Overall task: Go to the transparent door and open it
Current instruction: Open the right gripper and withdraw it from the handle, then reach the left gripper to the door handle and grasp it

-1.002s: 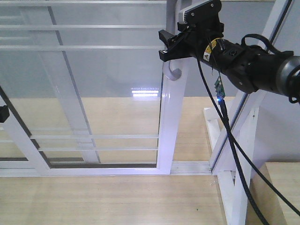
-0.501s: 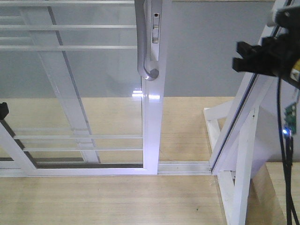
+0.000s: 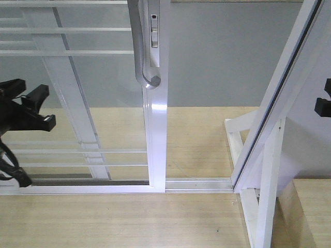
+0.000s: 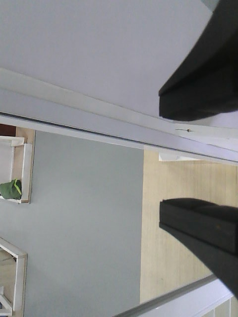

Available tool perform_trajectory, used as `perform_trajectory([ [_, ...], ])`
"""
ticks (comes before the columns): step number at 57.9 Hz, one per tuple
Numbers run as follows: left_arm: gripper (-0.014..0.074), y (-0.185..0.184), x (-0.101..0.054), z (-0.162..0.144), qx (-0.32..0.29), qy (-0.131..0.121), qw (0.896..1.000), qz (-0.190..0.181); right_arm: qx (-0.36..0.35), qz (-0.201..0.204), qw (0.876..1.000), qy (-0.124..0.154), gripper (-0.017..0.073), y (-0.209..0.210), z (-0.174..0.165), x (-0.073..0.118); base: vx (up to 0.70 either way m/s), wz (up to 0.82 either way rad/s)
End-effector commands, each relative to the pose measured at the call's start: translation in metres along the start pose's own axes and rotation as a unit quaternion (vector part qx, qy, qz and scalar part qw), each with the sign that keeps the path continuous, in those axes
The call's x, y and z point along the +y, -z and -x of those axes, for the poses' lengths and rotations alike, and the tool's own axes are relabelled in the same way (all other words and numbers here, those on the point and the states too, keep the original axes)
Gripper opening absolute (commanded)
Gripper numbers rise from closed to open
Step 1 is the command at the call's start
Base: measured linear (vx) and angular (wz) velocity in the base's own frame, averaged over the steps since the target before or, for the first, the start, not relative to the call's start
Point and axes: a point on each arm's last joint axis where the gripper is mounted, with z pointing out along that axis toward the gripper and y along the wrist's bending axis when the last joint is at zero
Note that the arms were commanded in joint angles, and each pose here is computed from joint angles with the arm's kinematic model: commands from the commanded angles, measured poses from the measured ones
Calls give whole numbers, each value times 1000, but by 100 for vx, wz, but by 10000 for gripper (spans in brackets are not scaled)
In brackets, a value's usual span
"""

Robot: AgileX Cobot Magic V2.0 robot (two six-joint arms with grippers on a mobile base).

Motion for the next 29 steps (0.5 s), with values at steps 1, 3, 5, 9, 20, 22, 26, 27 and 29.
perform_trajectory([
  [1, 420, -15, -6, 25, -81, 4, 997, -10, -42, 7, 999, 6, 427, 5, 15, 0, 0, 0],
  [3, 420, -22, -8, 27, -83, 9, 996, -15, -40, 6, 999, 6, 427, 5, 14, 0, 0, 0],
  [5, 420, -30, -11, 30, -88, 16, 996, -19, -39, 5, 999, 6, 427, 5, 14, 0, 0, 0],
  [9, 420, -46, -13, 37, -100, 38, 994, -26, -36, 4, 999, 6, 427, 5, 14, 0, 0, 0],
  [20, 420, -88, -25, 64, -135, 58, 988, -46, -33, 3, 999, 6, 427, 5, 13, -1, 0, 0],
  [22, 420, -93, -26, 69, -144, 58, 987, -48, -33, 3, 999, 5, 427, 5, 13, -1, 0, 0],
  [26, 420, -103, -30, 78, -158, 58, 984, -52, -33, 3, 999, 5, 427, 5, 13, -1, 0, 0],
  [27, 420, -105, -30, 80, -160, 58, 984, -53, -33, 3, 999, 5, 427, 5, 13, -1, 0, 0],
  [29, 420, -112, -32, 85, -166, 55, 983, -56, -33, 3, 999, 5, 427, 5, 13, -1, 0, 0],
])
